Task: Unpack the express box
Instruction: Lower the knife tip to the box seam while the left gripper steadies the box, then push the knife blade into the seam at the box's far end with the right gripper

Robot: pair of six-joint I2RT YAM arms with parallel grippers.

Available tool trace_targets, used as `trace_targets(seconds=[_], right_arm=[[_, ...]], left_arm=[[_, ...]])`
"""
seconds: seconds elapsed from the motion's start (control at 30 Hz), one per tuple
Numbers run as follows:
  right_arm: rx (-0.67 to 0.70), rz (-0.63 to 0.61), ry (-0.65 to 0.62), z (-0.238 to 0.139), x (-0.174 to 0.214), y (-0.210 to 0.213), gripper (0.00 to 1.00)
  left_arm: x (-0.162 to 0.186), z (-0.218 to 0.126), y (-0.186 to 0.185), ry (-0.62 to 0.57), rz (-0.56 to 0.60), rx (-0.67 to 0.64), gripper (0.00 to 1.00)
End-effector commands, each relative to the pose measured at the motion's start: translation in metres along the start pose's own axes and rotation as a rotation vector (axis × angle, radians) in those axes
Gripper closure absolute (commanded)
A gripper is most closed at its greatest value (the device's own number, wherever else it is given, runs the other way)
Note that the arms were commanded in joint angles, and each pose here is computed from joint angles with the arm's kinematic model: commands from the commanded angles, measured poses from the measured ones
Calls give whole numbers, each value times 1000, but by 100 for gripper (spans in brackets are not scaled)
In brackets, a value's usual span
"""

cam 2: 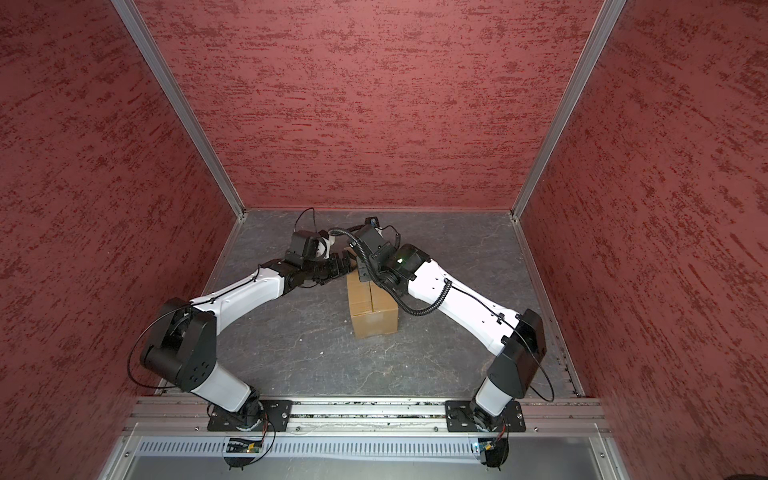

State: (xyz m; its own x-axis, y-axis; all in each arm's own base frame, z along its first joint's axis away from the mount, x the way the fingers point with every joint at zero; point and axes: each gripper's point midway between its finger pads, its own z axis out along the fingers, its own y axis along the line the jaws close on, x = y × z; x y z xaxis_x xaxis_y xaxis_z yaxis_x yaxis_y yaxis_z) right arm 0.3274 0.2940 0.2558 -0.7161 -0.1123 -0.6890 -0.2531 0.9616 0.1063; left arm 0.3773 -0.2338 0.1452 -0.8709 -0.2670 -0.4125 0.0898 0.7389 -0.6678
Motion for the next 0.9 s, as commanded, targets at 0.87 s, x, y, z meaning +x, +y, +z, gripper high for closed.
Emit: trace_targets(seconds=[0.87], right_arm=[[28,-37,-12,13,-5,3,100]], left_arm=[[20,12,19,48,-36,-45,0]])
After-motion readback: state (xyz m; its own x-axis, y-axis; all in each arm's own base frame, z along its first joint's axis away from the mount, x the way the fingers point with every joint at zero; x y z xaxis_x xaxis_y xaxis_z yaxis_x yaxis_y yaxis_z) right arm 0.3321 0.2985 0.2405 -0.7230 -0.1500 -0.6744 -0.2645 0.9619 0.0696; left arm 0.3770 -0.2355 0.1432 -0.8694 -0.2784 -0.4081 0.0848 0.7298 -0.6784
